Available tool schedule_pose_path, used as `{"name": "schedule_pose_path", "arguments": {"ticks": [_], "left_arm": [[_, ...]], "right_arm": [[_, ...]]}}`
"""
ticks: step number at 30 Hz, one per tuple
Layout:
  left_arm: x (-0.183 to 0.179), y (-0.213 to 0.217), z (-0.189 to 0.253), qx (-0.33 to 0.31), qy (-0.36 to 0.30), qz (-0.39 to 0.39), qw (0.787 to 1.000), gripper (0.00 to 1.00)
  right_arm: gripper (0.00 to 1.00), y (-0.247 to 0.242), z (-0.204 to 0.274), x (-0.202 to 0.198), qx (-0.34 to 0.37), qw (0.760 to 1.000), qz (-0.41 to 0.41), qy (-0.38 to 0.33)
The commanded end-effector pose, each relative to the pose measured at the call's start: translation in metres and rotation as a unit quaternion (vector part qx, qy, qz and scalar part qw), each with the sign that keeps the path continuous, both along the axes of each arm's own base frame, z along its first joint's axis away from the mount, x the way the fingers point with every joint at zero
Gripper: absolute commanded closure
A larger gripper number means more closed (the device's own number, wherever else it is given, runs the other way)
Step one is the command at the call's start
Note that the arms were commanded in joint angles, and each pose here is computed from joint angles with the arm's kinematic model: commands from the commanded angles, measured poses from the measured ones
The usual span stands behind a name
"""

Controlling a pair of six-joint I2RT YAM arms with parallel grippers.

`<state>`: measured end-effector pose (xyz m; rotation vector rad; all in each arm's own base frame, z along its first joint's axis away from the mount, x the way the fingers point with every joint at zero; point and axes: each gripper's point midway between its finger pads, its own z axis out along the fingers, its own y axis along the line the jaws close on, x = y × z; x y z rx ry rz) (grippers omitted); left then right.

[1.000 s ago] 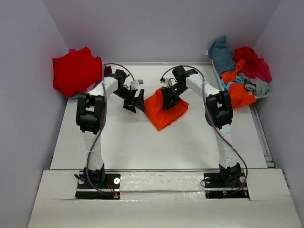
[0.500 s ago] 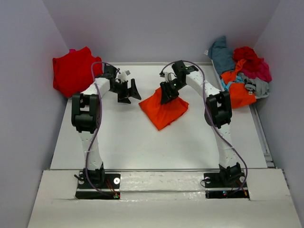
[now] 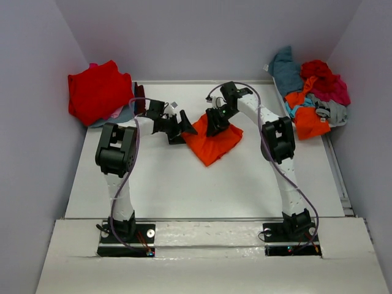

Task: Fold and stack the t-shirts
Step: Fold the tshirt

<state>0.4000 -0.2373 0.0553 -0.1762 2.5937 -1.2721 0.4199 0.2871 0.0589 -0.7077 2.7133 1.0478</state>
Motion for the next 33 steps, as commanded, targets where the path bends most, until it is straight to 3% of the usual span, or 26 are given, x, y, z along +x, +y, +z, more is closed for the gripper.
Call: {"name": "schedule_pose_path", "arguments": {"ticks": [1,16,33], "left_arm": [[0.008,-0.005,0.019,-0.028,-0.019,0.024,0.999,0.01],[-0.032,-0.027,-0.005,-0.065,0.038,0.006,0.997,0.01],[0.01,-0.07,-0.004,-0.118,0.016,-0.001,0.993,0.02]], "right_arm": [[0.5,-0.001,-0.002,0.029,0.006,0.999,-0.026,-0.025],[0.49,-0.02,-0.007,0.058,0.016,0.998,-0.058,-0.031],[0.49,-0.017,0.033,0.041,0.048,0.997,-0.047,-0.034]]}}
